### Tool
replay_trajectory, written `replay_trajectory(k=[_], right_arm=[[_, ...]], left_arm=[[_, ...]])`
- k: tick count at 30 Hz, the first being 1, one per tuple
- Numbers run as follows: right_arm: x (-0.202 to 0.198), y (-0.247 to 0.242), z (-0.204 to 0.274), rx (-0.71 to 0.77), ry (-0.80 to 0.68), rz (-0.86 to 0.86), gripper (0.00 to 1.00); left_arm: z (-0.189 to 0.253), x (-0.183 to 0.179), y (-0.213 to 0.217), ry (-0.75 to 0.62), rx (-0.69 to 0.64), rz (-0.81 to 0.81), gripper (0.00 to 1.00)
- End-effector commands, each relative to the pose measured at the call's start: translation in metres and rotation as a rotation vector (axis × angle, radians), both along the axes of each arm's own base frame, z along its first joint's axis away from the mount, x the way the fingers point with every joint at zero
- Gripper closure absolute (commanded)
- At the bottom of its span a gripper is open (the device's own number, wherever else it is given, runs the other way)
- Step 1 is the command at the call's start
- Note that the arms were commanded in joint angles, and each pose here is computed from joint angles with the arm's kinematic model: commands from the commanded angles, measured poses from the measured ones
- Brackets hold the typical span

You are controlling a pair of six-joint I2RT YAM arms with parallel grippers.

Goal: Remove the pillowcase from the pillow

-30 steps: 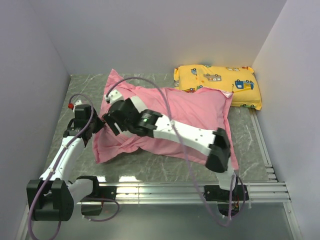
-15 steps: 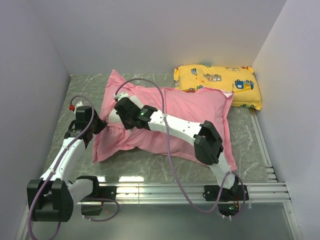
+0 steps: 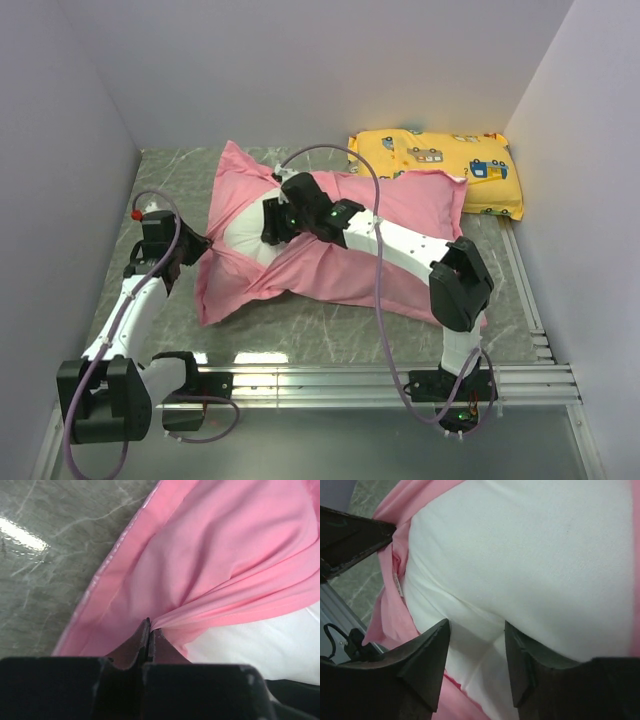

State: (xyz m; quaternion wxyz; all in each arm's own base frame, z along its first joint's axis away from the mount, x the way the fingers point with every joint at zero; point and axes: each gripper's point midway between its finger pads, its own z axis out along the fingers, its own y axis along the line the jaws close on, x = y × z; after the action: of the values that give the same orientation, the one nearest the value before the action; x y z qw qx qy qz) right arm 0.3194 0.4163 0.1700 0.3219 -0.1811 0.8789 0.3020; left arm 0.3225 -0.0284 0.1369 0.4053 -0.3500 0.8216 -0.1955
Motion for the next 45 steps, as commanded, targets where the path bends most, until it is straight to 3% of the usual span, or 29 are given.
replay_trajectory(k=[1, 2, 5, 8, 12, 18, 19, 20, 22, 23, 25, 26, 27, 29, 33, 39, 42, 45], right_arm=[[0.013, -0.017, 0.012, -0.057, -0.086, -0.058, 0.36], [0.012, -0.015, 0.013, -0.050, -0.083, -0.060, 0.26], [0.009, -0.003, 0.019, -0.067, -0.112, -0.072, 0.16], [0.008, 0.010, 0.014, -0.191, -0.165, -0.085, 0.06], [0.007, 0.028, -0.021, -0.314, -0.142, -0.081, 0.00], [0.019, 0.035, -0.086, -0.444, -0.080, -0.093, 0.01], [0.018, 0.035, -0.093, -0.455, -0.071, -0.086, 0.03], [0.018, 0.035, -0.100, -0.462, -0.054, -0.068, 0.25], [0.024, 0.027, -0.109, -0.476, -0.018, -0.079, 0.92], [0.025, 0.023, -0.109, -0.464, 0.003, -0.084, 1.00], [0.033, 0.009, -0.094, -0.351, 0.055, -0.093, 1.00], [0.040, 0.002, -0.056, -0.247, 0.045, -0.133, 1.00], [0.037, -0.006, -0.060, -0.187, 0.076, -0.133, 1.00], [0.057, -0.036, -0.032, -0.081, 0.072, -0.238, 1.00], [0.066, -0.096, 0.050, 0.147, -0.035, -0.390, 1.00], [0.060, -0.153, 0.121, 0.375, -0.138, -0.510, 1.00], [0.048, -0.155, 0.143, 0.457, -0.185, -0.503, 1.00], [0.033, -0.142, 0.153, 0.482, -0.216, -0.486, 1.00]], left_arm=[[-0.020, -0.011, 0.022, 0.085, 0.090, 0.050, 1.00], [-0.022, -0.012, 0.019, 0.087, 0.084, 0.038, 0.99], [-0.026, -0.014, 0.017, 0.090, 0.076, 0.027, 0.99], [-0.028, -0.016, 0.013, 0.091, 0.065, 0.011, 1.00], [-0.029, -0.017, 0.010, 0.085, 0.056, 0.002, 0.99], [-0.031, -0.021, 0.005, 0.072, 0.039, -0.007, 0.99], [-0.031, -0.021, 0.005, 0.069, 0.038, -0.007, 0.99], [-0.032, -0.022, 0.005, 0.074, 0.037, -0.001, 0.99], [-0.034, -0.023, 0.006, 0.078, 0.039, 0.002, 0.99], [-0.036, -0.023, 0.008, 0.085, 0.043, 0.011, 0.99], [-0.040, -0.025, 0.008, 0.096, 0.038, 0.025, 0.99], [-0.043, -0.026, 0.012, 0.102, 0.043, 0.042, 0.99], [-0.045, -0.026, 0.013, 0.106, 0.038, 0.052, 1.00], [-0.051, -0.028, 0.017, 0.119, 0.025, 0.082, 0.99], [-0.066, -0.033, 0.031, 0.143, -0.007, 0.145, 0.99], [-0.071, -0.035, 0.042, 0.154, -0.019, 0.194, 0.99], [-0.059, -0.027, 0.034, 0.105, -0.027, 0.131, 1.00], [-0.029, -0.015, 0.004, 0.014, -0.030, -0.065, 0.99]])
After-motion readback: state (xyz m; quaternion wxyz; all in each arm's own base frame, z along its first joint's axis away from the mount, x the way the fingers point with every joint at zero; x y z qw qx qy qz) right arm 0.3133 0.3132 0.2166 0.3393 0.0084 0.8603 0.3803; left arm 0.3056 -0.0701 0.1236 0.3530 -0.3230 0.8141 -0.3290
